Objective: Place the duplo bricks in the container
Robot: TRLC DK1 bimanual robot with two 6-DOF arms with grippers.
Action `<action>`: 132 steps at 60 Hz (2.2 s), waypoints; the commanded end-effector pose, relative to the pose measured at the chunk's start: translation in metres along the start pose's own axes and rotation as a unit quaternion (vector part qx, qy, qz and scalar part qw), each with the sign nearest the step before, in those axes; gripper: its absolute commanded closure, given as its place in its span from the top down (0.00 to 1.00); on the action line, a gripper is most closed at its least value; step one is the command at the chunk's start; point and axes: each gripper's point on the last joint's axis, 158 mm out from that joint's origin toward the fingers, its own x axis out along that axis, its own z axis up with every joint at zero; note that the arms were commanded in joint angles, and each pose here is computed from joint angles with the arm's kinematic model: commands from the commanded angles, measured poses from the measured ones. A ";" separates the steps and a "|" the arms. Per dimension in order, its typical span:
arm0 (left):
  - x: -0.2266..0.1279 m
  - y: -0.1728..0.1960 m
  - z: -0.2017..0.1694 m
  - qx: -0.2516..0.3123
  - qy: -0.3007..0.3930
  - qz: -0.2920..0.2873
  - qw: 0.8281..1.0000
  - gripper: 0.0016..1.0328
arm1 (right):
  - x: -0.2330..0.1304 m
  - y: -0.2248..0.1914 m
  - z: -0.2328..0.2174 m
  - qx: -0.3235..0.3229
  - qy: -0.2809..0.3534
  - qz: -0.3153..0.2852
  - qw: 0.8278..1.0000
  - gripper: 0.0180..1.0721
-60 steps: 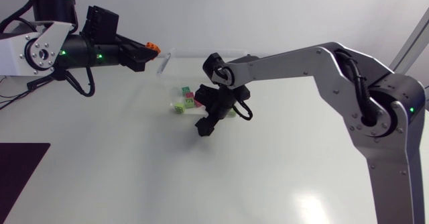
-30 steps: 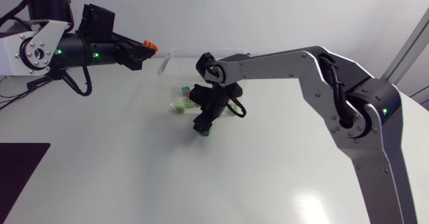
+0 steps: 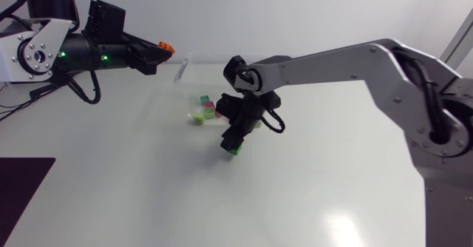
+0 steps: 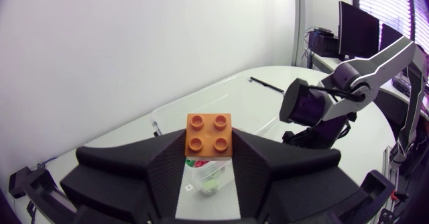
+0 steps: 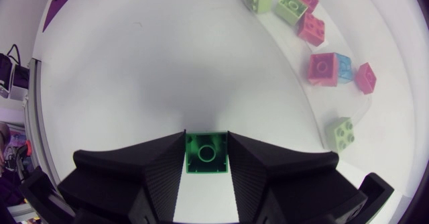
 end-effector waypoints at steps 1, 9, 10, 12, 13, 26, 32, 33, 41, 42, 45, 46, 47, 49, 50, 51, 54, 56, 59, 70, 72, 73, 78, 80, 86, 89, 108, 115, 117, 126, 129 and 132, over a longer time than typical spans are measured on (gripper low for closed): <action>0.020 -0.005 0.013 -0.007 -0.004 -0.015 1.000 0.21 | -0.040 0.006 0.011 0.000 -0.033 -0.017 0.999 0.33; 0.063 -0.009 0.001 -0.006 0.017 -0.019 1.000 0.22 | -0.084 0.005 0.020 0.008 -0.070 -0.036 0.997 0.33; 0.068 -0.008 0.000 -0.008 0.018 -0.018 1.000 0.22 | -0.088 0.005 0.021 0.008 -0.073 -0.037 0.997 0.33; 0.078 -0.005 -0.004 -0.012 0.023 -0.018 1.000 0.22 | -0.097 0.004 0.023 0.010 -0.081 -0.041 0.996 0.33; 0.082 -0.004 -0.006 -0.015 0.024 -0.018 0.999 0.22 | -0.101 0.004 0.025 0.011 -0.085 -0.044 0.995 0.33; 0.132 0.014 -0.022 -0.027 0.045 0.007 0.999 0.44 | -0.149 -0.015 0.042 0.032 -0.136 -0.076 0.987 0.33; 0.149 0.027 -0.032 -0.028 0.057 0.030 0.998 0.62 | -0.164 -0.025 0.050 0.044 -0.154 -0.086 0.983 0.33; 0.151 0.028 -0.034 -0.029 0.060 0.032 0.997 0.65 | -0.168 -0.028 0.052 0.046 -0.159 -0.089 0.982 0.33; 0.157 0.036 -0.042 -0.020 0.069 0.055 0.996 0.85 | -0.185 -0.042 0.065 0.063 -0.184 -0.100 0.976 0.33; 0.157 0.036 -0.042 -0.020 0.071 0.056 0.996 0.87 | -0.187 -0.044 0.067 0.065 -0.187 -0.102 0.975 0.33; 0.155 0.039 -0.042 -0.021 0.071 0.062 0.995 0.92 | -0.193 -0.049 0.072 0.070 -0.196 -0.105 0.972 0.33; 0.154 0.039 -0.041 -0.021 0.070 0.062 0.995 0.93 | -0.197 -0.052 0.076 0.074 -0.202 -0.108 0.971 0.33; 0.150 0.040 -0.039 -0.023 0.070 0.064 0.995 0.94 | -0.200 -0.054 0.077 0.077 -0.206 -0.110 0.969 0.33; 0.144 0.042 -0.035 -0.025 0.068 0.067 0.995 0.95 | -0.205 -0.059 0.082 0.083 -0.215 -0.114 0.967 0.33; 0.139 0.042 -0.034 -0.026 0.067 0.069 0.995 0.95 | -0.206 -0.062 0.083 0.086 -0.217 -0.115 0.966 0.33; 0.137 0.042 -0.032 -0.026 0.066 0.069 0.995 0.95 | -0.208 -0.063 0.086 0.087 -0.221 -0.115 0.965 0.33; 0.119 0.040 -0.026 -0.033 0.062 0.073 0.995 0.96 | -0.212 -0.073 0.093 0.097 -0.231 -0.120 0.961 0.33; 0.106 0.038 -0.020 -0.036 0.057 0.076 0.995 0.96 | -0.211 -0.079 0.098 0.103 -0.237 -0.124 0.958 0.33; 0.091 0.036 -0.014 -0.038 0.051 0.079 0.995 0.96 | -0.210 -0.088 0.105 0.109 -0.244 -0.129 0.955 0.33; 0.035 0.036 -0.002 -0.044 0.038 0.099 0.993 0.96 | -0.180 -0.111 0.118 0.122 -0.237 -0.135 0.954 0.35; 0.027 0.037 -0.002 -0.045 0.037 0.104 0.993 0.96 | -0.175 -0.114 0.119 0.125 -0.233 -0.138 0.954 0.38; 0.023 0.038 -0.002 -0.045 0.036 0.106 0.993 0.96 | -0.172 -0.115 0.120 0.125 -0.232 -0.139 0.954 0.39; 0.006 0.039 -0.002 -0.045 0.032 0.115 0.992 0.96 | -0.159 -0.121 0.121 0.128 -0.225 -0.147 0.955 0.50; 0.000 0.041 -0.003 -0.046 0.032 0.119 0.991 0.96 | -0.154 -0.124 0.121 0.131 -0.222 -0.151 0.955 0.55; -0.015 0.039 -0.005 -0.046 0.032 0.124 0.991 0.96 | -0.145 -0.133 0.118 0.135 -0.216 -0.163 0.953 0.81; -0.027 0.041 -0.005 -0.048 0.028 0.133 0.990 0.96 | -0.145 -0.138 0.115 0.139 -0.214 -0.172 0.951 0.91; -0.076 0.041 -0.009 -0.050 0.013 0.164 0.985 0.96 | -0.223 -0.140 0.078 0.153 -0.261 -0.239 0.923 0.95; -0.101 0.046 -0.009 -0.046 0.001 0.188 0.981 0.96 | -0.261 -0.141 0.042 0.170 -0.281 -0.272 0.904 0.95; -0.106 0.046 -0.010 -0.045 0.000 0.191 0.980 0.96 | -0.271 -0.141 0.032 0.176 -0.285 -0.280 0.899 0.95; -0.132 0.049 -0.014 -0.037 -0.009 0.221 0.975 0.96 | -0.307 -0.145 -0.023 0.206 -0.294 -0.317 0.878 0.95; -0.144 0.049 -0.017 -0.031 -0.012 0.235 0.971 0.96 | -0.318 -0.144 -0.044 0.217 -0.299 -0.330 0.869 0.95; -0.153 0.051 -0.021 -0.026 -0.013 0.248 0.968 0.96 | -0.329 -0.144 -0.061 0.225 -0.306 -0.344 0.859 0.95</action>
